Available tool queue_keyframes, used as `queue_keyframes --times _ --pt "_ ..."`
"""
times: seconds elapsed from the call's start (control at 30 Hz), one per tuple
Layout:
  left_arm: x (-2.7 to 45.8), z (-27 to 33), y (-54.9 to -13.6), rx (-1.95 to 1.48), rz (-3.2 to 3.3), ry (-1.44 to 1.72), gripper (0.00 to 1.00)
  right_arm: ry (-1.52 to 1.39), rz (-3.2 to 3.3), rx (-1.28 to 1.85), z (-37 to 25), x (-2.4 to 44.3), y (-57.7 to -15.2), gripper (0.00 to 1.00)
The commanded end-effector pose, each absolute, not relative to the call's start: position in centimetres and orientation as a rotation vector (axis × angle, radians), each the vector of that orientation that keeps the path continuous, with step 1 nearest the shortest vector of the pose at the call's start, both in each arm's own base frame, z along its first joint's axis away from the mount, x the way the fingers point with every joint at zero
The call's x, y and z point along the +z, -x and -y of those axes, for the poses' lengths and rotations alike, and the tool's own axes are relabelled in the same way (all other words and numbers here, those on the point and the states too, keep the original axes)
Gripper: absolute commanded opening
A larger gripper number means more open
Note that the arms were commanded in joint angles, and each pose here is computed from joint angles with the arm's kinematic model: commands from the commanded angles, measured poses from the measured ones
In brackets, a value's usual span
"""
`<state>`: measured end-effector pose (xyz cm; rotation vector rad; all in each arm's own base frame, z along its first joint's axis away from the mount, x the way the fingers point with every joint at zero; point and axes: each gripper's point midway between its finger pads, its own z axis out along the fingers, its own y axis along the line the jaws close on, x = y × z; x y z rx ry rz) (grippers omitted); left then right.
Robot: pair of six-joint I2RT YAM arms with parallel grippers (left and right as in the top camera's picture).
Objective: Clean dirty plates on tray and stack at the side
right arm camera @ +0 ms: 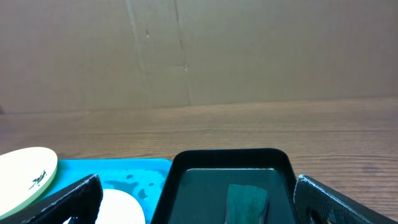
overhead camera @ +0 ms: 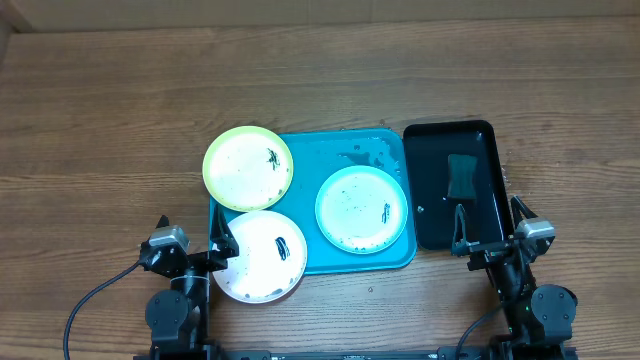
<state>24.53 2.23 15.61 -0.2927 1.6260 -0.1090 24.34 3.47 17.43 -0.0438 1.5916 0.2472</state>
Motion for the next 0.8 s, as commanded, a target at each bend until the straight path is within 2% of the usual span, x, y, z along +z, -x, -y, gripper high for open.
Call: queue_keyframes --times 0.0,0.77 --pt "15.66 -2.31 -24.51 -0.089 -1.622 0.277 1.00 0.041 -1.588 0.239 -3.35 17.23 -24.38 1.00" --pt "15.67 -2.19 -24.52 -0.116 -1.619 0.293 1.00 0.009 -1.593 0.207 -2.65 17.10 -24.49 1.00"
